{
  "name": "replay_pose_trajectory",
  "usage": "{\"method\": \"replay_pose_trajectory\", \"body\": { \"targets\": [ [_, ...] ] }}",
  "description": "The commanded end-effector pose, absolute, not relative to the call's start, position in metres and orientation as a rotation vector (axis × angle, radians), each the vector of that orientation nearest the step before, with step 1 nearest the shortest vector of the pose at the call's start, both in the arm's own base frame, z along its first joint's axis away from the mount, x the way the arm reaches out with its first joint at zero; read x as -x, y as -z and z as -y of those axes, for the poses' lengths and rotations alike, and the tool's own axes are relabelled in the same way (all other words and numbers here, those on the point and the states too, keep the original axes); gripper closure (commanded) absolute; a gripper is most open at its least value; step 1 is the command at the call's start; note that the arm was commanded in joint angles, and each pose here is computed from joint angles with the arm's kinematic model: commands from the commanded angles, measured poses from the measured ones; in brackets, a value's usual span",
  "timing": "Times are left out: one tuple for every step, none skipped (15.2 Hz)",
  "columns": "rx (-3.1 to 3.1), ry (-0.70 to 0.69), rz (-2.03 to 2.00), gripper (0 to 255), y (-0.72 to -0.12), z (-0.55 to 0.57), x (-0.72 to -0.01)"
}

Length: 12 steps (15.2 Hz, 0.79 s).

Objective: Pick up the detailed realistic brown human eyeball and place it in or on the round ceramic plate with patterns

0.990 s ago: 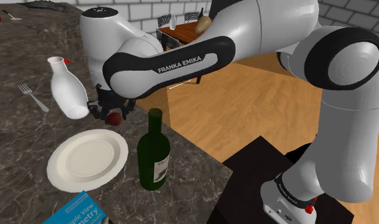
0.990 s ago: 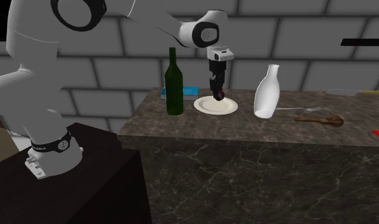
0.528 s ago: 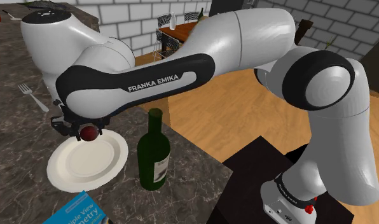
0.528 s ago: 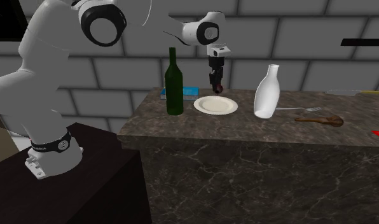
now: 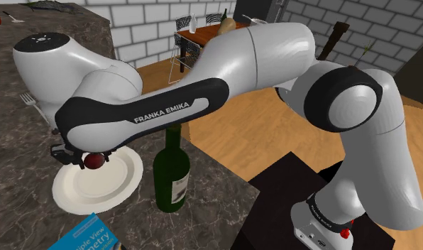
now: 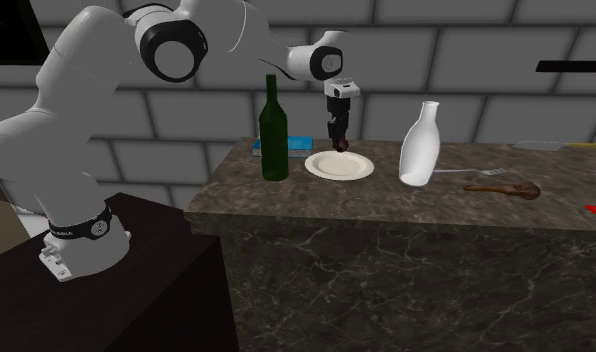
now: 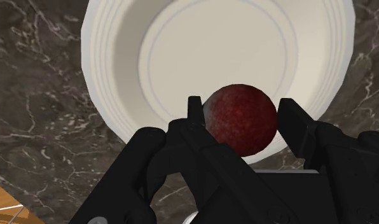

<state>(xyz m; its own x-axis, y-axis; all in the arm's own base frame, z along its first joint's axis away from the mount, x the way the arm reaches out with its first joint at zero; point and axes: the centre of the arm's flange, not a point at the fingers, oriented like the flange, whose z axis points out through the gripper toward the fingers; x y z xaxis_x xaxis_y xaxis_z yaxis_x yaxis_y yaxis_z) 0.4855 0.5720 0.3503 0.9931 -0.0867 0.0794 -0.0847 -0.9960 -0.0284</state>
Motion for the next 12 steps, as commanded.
{"method": "replay_pose_trajectory", "body": {
  "targets": [
    [3.111,0.126,-0.134,255,-0.338,-0.571,-0.487],
    [3.111,0.126,-0.134,255,-0.333,-0.571,-0.487],
    [3.111,0.126,-0.134,255,-0.328,-0.571,-0.487],
    [3.111,0.126,-0.134,255,-0.322,-0.571,-0.487],
    [3.111,0.126,-0.134,255,-0.317,-0.571,-0.487],
    [3.111,0.126,-0.134,255,-0.312,-0.571,-0.487],
    [3.111,0.126,-0.134,255,-0.303,-0.571,-0.487],
    [3.111,0.126,-0.134,255,-0.303,-0.571,-0.487],
    [3.111,0.126,-0.134,255,-0.303,-0.571,-0.487],
    [3.111,0.126,-0.134,255,-0.303,-0.571,-0.487],
    [3.111,0.126,-0.134,255,-0.303,-0.571,-0.487],
    [3.111,0.126,-0.134,255,-0.303,-0.571,-0.487]
  ]
}}
